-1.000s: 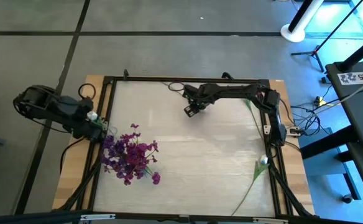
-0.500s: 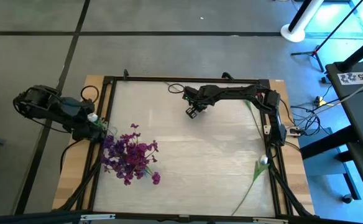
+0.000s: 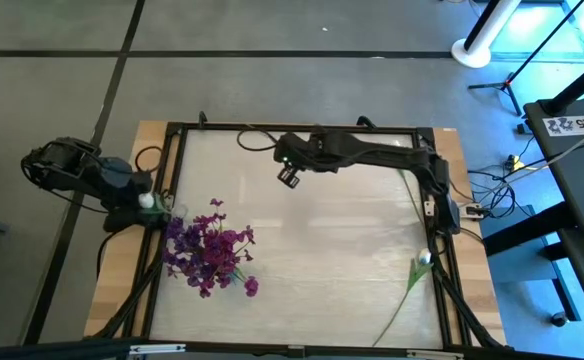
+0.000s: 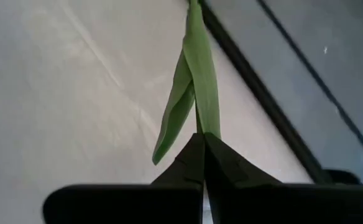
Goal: Sort flowers into vase by color
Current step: Put the center white flower into the transparent vase, then put the top center white flower into the transparent vase
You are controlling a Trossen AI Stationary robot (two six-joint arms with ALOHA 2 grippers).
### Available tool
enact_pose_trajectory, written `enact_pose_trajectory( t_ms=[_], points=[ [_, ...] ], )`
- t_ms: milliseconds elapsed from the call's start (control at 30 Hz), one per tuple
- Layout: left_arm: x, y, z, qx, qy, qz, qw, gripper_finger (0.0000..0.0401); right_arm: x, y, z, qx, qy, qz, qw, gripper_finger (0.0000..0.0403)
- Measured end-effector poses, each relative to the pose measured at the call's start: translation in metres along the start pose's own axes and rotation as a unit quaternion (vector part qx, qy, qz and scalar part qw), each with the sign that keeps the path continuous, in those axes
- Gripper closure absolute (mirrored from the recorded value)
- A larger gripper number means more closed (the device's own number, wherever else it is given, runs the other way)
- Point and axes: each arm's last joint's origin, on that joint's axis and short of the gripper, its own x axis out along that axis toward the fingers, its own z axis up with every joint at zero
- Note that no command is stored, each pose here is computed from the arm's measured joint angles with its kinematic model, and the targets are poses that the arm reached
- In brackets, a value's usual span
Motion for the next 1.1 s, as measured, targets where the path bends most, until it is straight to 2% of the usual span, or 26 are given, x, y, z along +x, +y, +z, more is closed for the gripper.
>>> enact_pose_trajectory(
  t_ms=[67, 233, 300, 467, 633, 867, 967, 1033, 1100],
  points=[
    [0.000, -0.001, -0.001, -0.002, 0.012, -0.016, 1.000, 0.0188, -0.017, 0.003, 0.006, 0.002, -0.023, 0.000, 1.000, 0.0401],
    [0.000, 0.002, 0.001, 0.043, -0.021, 0.032, 0.998, 0.0188, -0.044, 0.012, 0.010, 0.037, -0.052, 0.004, 0.998, 0.0402],
    [0.000, 0.002, 0.001, 0.053, -0.021, 0.033, 0.998, 0.0188, -0.052, 0.017, 0.008, 0.040, -0.053, 0.009, 0.998, 0.0402],
    [0.000, -0.001, -0.001, 0.038, 0.017, -0.025, 0.999, 0.0188, -0.063, 0.031, 0.001, 0.019, -0.057, 0.010, 0.998, 0.0402],
    [-0.014, -0.009, -0.002, -0.036, 0.049, -0.101, 0.993, 0.0188, -0.079, 0.039, -0.001, -0.015, -0.070, 0.018, 0.997, 0.0402],
    [-0.066, -0.022, -0.008, -0.169, 0.055, -0.207, 0.962, 0.0188, -0.102, 0.045, 0.001, -0.057, -0.099, 0.036, 0.993, 0.0403],
    [-0.093, -0.022, -0.012, -0.191, -0.020, -0.218, 0.957, 0.0188, -0.107, 0.050, 0.000, -0.086, -0.111, 0.040, 0.989, 0.0403],
    [-0.111, -0.020, -0.011, -0.192, -0.125, -0.205, 0.952, 0.0188, -0.110, 0.055, -0.003, -0.128, -0.115, 0.037, 0.984, 0.0403],
    [-0.126, -0.018, -0.008, -0.190, -0.245, -0.177, 0.934, 0.0188, -0.114, 0.060, -0.006, -0.189, -0.123, 0.024, 0.974, 0.0403]
  ],
)
